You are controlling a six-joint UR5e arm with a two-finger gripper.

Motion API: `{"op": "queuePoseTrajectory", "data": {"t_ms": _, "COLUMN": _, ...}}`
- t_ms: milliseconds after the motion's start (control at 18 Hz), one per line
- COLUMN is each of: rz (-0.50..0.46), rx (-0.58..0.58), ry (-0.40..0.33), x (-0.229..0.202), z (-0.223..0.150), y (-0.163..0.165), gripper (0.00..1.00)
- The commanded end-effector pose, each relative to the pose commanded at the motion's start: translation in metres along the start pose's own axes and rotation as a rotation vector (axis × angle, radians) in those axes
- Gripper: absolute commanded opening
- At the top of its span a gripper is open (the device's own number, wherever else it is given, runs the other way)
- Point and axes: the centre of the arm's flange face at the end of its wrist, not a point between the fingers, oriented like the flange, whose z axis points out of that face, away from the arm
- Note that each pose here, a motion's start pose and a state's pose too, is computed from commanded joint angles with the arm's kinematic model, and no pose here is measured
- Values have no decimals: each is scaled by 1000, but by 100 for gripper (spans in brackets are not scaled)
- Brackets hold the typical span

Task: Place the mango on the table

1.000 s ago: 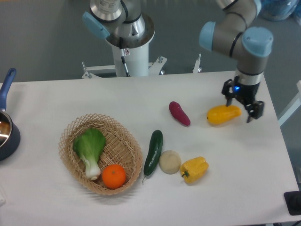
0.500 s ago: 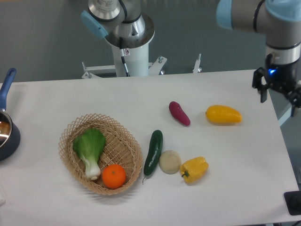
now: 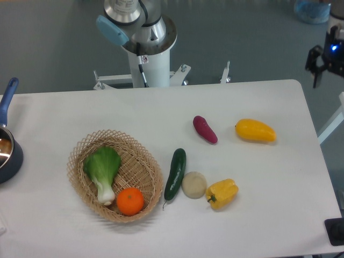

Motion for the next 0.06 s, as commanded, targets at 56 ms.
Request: {"op": "queuePoseTrajectory", "data": {"t_ms": 56, "rz": 1, "rx": 9, "ry": -1, "x": 2, "z": 1, "y": 2, "gripper": 100}}
